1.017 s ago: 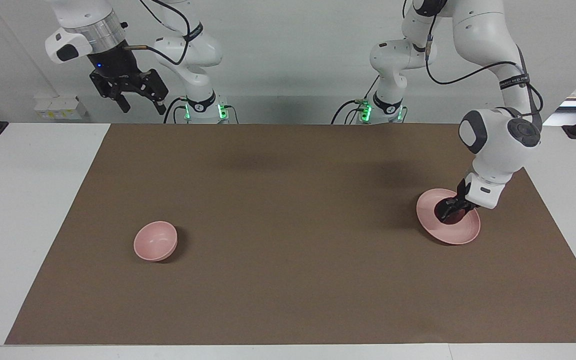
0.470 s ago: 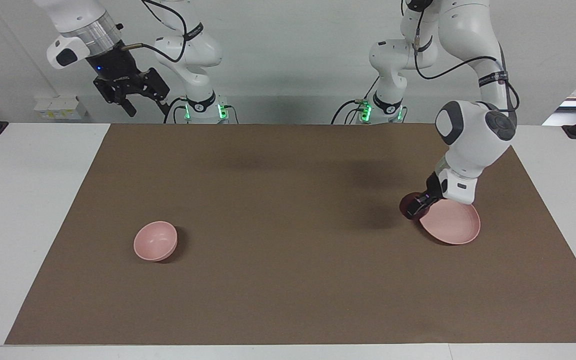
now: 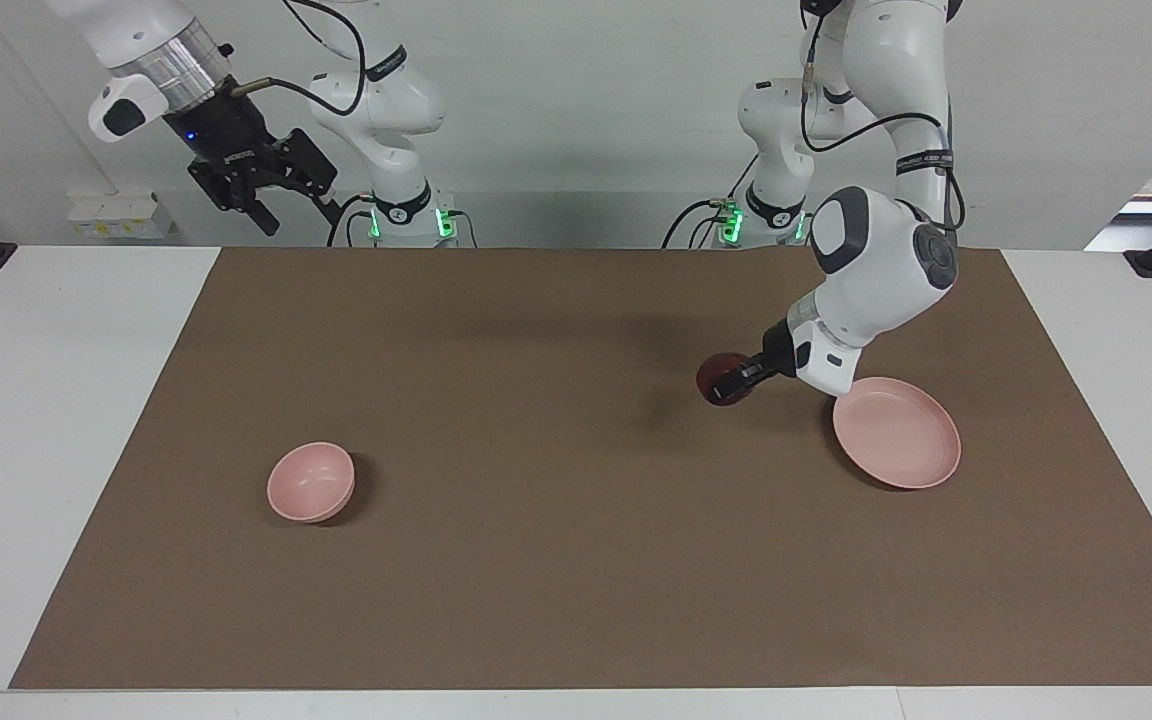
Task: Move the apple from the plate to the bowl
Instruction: 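Lift the apple with the left gripper while the right gripper approaches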
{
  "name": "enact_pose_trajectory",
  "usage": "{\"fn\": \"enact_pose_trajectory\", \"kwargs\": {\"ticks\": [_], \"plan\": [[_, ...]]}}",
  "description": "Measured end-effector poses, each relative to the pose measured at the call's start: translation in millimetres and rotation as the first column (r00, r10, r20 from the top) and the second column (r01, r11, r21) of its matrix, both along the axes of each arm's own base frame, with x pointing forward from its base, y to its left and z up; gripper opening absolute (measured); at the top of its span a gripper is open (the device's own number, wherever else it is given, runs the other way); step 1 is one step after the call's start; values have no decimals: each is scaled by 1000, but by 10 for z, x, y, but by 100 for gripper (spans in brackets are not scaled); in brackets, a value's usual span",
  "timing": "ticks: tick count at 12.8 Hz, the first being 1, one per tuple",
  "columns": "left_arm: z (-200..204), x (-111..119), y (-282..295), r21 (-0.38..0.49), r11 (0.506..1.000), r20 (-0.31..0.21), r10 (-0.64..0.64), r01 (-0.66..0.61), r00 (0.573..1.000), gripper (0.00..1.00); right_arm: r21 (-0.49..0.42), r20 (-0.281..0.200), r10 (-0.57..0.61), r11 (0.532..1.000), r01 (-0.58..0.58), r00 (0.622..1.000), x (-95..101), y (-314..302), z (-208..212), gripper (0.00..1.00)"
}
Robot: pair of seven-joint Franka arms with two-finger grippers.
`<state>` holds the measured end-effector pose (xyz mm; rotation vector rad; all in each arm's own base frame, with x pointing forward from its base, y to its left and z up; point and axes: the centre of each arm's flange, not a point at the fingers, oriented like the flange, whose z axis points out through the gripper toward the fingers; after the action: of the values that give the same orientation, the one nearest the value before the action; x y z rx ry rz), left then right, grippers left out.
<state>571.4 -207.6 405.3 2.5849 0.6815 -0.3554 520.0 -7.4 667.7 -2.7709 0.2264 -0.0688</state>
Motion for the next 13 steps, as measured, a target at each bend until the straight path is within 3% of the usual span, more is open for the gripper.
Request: {"fn": "enact_pose_trajectory", "kwargs": {"ticks": [6, 9, 13], "plan": [[262, -429, -1079, -37, 981, -204, 179, -191, 962, 74, 191, 50, 8, 981, -17, 999, 81, -56, -211, 100], [365, -673, -1641, -70, 949, -251, 282, -308, 926, 74, 271, 86, 24, 961, -47, 996, 105, -19, -255, 100], [494, -854, -1986, -218, 867, -448, 320, -449, 835, 74, 394, 152, 57, 912, -113, 987, 52, -162, -419, 100]]}}
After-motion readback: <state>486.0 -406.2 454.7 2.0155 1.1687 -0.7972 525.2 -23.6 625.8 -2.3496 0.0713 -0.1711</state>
